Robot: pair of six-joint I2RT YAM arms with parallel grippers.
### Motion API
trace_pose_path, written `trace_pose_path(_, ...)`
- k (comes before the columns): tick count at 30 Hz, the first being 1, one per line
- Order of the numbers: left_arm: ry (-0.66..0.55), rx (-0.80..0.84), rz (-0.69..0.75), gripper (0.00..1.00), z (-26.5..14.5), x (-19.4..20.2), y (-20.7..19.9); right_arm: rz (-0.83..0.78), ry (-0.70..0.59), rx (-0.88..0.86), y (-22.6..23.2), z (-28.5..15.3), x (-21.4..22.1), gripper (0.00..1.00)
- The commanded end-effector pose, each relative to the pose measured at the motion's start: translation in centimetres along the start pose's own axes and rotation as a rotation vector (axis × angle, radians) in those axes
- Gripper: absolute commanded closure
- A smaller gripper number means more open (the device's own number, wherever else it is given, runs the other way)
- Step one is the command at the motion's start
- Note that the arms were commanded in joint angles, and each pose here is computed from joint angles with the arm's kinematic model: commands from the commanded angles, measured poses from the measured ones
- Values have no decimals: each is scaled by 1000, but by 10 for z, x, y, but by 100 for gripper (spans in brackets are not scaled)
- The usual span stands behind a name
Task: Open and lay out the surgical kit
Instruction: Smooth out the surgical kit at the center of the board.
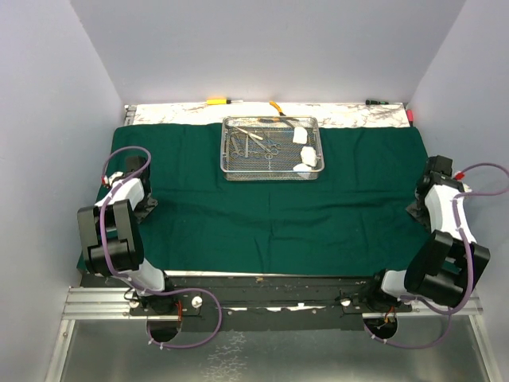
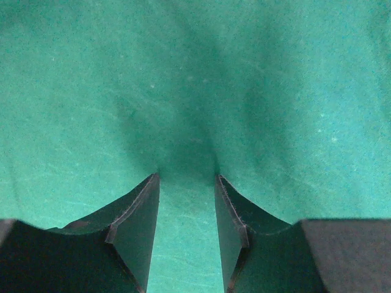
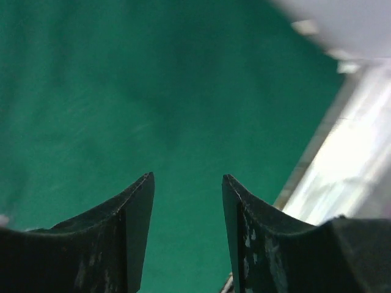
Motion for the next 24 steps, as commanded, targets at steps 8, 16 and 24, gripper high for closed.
trace_pose_path(8,77,34,-49,58,-5,21,20,-34,315,-509,78,2,55,51)
trace_pose_path(16,133,-6,-93,57,1,31,39,-74,398,-287,65,33,78,51)
trace_pose_path(24,110,-47,-131,57,-4,23,54,-71,377,-15,40,46,75,51)
Point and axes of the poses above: each gripper's point midway between its finger pads, its own z axis out along the fingers, its own y axis along the line the jaws close on, x = y × z, the point moved 5 cm from there along -z, back along the fingers, and after that the axes turned 6 degrees about -z, right-handed, at the moved point
